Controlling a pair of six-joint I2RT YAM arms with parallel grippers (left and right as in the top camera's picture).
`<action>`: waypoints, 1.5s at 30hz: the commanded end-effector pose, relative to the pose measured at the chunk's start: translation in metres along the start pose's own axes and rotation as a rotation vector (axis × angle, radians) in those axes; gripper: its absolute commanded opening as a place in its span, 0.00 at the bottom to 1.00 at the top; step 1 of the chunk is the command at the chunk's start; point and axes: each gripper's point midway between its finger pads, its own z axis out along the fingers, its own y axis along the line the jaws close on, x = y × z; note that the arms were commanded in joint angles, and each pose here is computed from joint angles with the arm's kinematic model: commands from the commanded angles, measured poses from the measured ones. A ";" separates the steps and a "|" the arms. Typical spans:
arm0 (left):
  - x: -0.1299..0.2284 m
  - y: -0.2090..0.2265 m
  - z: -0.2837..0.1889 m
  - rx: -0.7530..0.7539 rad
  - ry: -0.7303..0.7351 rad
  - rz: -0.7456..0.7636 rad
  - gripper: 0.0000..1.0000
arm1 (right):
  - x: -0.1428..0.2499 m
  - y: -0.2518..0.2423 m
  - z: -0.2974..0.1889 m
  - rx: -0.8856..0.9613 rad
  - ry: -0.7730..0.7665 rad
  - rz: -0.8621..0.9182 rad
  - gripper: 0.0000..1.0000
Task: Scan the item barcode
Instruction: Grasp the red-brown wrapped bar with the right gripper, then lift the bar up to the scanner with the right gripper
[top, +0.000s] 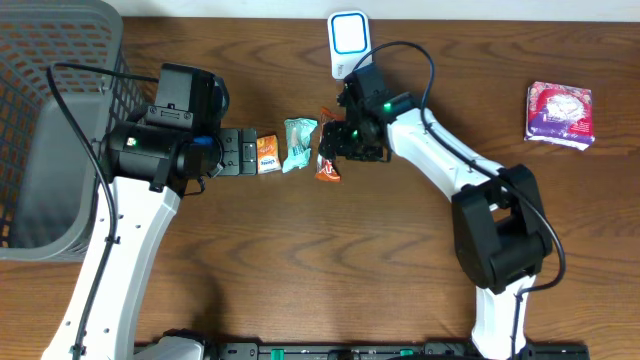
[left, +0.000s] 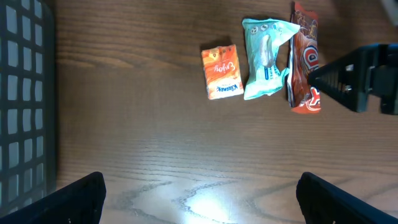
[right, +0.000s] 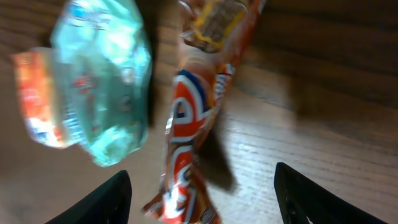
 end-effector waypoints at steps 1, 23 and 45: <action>0.001 0.001 -0.001 -0.009 -0.001 -0.001 0.98 | 0.005 -0.013 0.017 0.068 0.013 0.020 0.69; 0.001 0.001 -0.001 -0.009 -0.001 -0.001 0.98 | 0.009 0.003 0.040 0.091 -0.013 -0.007 0.65; 0.001 0.001 -0.001 -0.008 -0.001 -0.001 0.98 | -0.004 -0.007 0.012 0.119 -0.046 -0.152 0.01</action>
